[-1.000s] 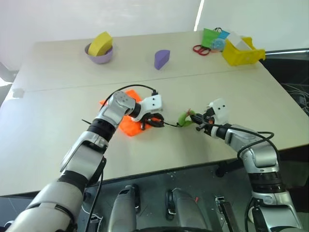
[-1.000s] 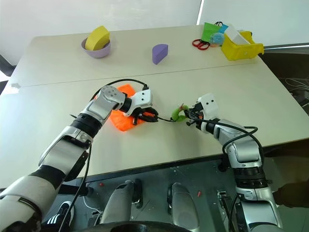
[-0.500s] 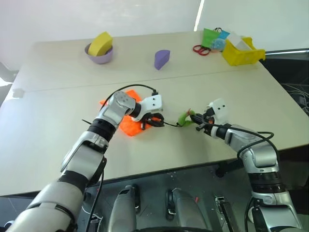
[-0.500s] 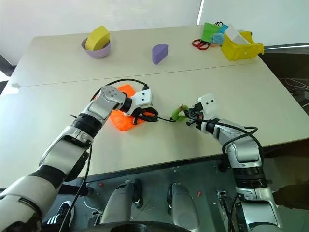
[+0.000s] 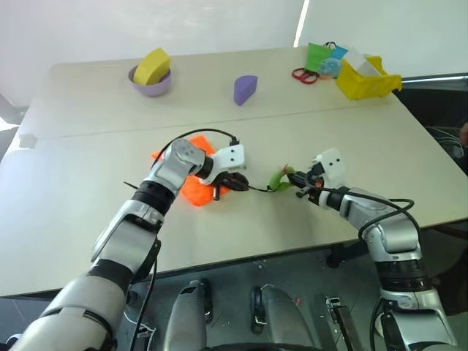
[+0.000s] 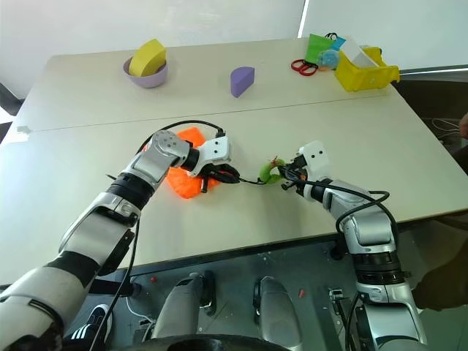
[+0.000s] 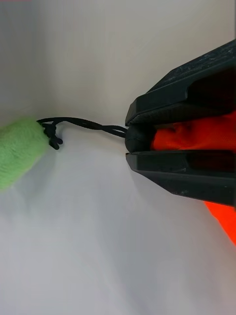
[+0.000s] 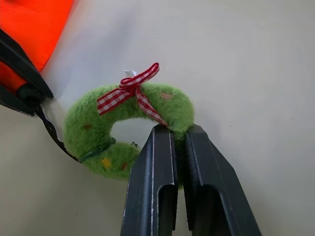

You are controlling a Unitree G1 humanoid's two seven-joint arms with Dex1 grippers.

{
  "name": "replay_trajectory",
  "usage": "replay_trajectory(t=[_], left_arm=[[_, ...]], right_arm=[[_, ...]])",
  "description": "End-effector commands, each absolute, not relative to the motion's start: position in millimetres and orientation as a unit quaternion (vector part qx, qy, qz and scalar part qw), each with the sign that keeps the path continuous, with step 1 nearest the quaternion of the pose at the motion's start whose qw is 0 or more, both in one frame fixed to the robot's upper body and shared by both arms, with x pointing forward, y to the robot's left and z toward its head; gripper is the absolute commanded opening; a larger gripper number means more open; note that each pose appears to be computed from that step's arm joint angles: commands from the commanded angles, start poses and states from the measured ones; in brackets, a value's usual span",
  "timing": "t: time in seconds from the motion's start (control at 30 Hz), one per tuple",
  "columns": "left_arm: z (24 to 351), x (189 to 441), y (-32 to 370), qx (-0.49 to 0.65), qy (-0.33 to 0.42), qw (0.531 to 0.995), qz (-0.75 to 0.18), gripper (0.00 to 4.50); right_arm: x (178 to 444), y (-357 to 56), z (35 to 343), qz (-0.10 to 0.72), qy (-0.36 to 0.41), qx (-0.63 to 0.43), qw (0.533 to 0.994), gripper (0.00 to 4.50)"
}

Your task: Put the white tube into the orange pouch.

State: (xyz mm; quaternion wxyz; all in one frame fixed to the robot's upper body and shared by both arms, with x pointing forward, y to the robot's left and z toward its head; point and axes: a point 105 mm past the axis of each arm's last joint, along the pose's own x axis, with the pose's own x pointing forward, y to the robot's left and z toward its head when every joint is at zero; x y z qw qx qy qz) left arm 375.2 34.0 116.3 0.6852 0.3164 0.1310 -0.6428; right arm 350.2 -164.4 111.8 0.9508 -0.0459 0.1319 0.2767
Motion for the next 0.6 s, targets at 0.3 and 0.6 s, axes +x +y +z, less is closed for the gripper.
replay_trajectory(t=[0.3,0.6], left_arm=[[122,366,42,0.333,0.121,0.664,-0.658,0.31],[128,351,81,0.37,0.139,0.649,-0.65,0.31]], right_arm=[[360,-175,141,0.258,0.08,-0.062,0.961,0.0],[374,-207,152,0.187,0.059,-0.065,0.978,0.0]])
